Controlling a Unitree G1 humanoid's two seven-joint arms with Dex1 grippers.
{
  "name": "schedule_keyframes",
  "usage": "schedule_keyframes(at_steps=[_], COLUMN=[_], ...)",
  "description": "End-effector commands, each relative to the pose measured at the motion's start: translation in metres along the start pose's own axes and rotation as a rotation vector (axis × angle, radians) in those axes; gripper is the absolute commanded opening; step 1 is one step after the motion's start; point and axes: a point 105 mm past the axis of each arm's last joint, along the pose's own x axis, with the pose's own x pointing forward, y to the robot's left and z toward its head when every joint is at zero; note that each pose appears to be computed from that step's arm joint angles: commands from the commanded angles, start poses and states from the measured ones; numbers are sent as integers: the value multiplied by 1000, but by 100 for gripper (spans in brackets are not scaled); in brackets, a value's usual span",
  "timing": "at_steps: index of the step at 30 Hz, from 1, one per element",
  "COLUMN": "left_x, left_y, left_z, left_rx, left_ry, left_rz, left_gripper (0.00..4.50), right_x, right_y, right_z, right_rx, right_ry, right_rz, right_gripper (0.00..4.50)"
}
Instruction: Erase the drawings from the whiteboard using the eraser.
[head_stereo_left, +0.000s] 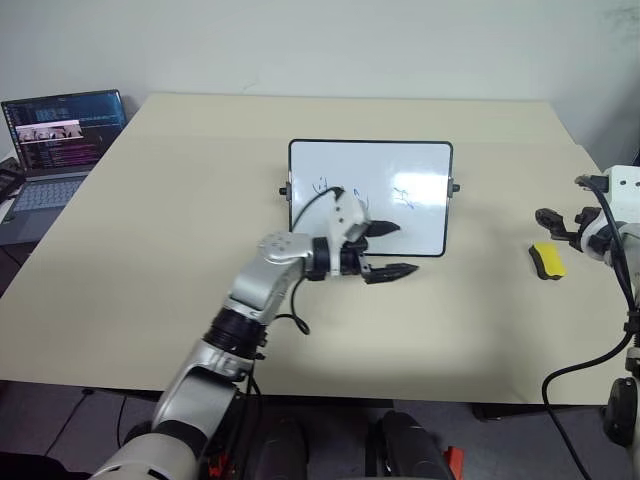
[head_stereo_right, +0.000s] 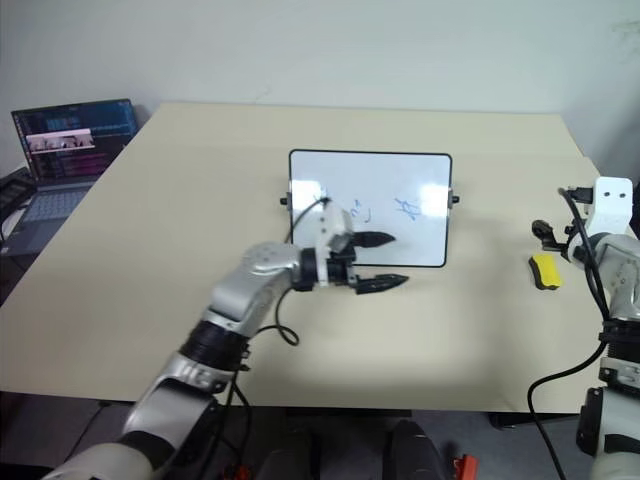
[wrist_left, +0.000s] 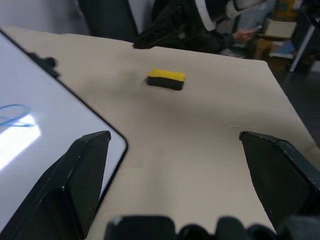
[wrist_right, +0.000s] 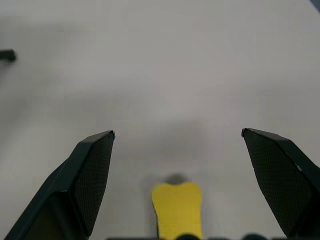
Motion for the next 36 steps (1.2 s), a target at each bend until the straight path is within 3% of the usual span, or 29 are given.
schedule_keyframes(at_steps=[1, 9, 26, 29, 36], left_x=[20, 41, 33, 30, 26], left_y=[0, -7, -6, -5, -3], left_z=[8, 6, -1, -2, -5], left_rx=[117, 195, 187, 183, 175], left_ry=[-2, -2, 23, 25, 33], left_rz=[-15, -62, -59, -56, -43], left_gripper=[450, 450, 450, 450, 450], right_x=[-3, 1, 0, 1, 1], right_y=[-7, -5, -10, -9, -11], right_z=[3, -14, -27, -27, -34], right_rx=[-4, -7, 19, 19, 8], right_ry=[22, 149, 217, 218, 240], right_rz=[12, 52, 48, 49, 37], right_gripper=[446, 446, 446, 390, 131])
